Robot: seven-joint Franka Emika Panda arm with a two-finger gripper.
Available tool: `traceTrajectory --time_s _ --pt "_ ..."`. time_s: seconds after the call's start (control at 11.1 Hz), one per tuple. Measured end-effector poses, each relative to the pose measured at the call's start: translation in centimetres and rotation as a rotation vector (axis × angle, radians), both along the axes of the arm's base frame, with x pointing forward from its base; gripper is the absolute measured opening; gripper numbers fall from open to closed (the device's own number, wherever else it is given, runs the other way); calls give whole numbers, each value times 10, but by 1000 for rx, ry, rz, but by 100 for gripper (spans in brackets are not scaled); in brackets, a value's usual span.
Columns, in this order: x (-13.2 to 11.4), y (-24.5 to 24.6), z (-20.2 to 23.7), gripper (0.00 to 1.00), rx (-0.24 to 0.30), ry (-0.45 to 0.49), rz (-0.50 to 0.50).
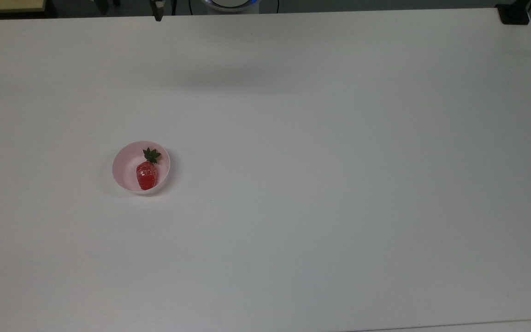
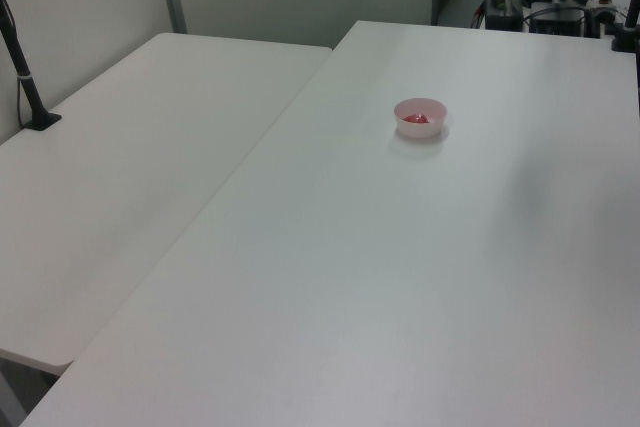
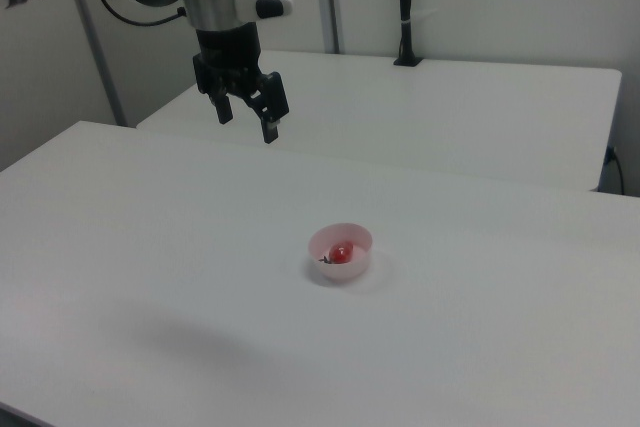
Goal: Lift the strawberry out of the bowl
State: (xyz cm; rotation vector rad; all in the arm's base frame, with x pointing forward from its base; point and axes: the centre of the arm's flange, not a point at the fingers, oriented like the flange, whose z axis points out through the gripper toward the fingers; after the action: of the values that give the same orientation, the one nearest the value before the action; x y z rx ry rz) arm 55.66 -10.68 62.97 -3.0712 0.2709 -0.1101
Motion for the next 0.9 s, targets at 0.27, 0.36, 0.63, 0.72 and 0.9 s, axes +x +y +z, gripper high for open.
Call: traceTrajectory --time_s 0.27,0.36,0.63,0.72,0.9 --pt "0 0 1 100 0 -1 0" --pt "0 -1 1 100 0 -1 -1" --pt "-1 -4 1 100 0 -1 -7" --pt "-1 -4 1 100 0 -1 -7" --pt "-1 -4 0 100 -2 -1 14"
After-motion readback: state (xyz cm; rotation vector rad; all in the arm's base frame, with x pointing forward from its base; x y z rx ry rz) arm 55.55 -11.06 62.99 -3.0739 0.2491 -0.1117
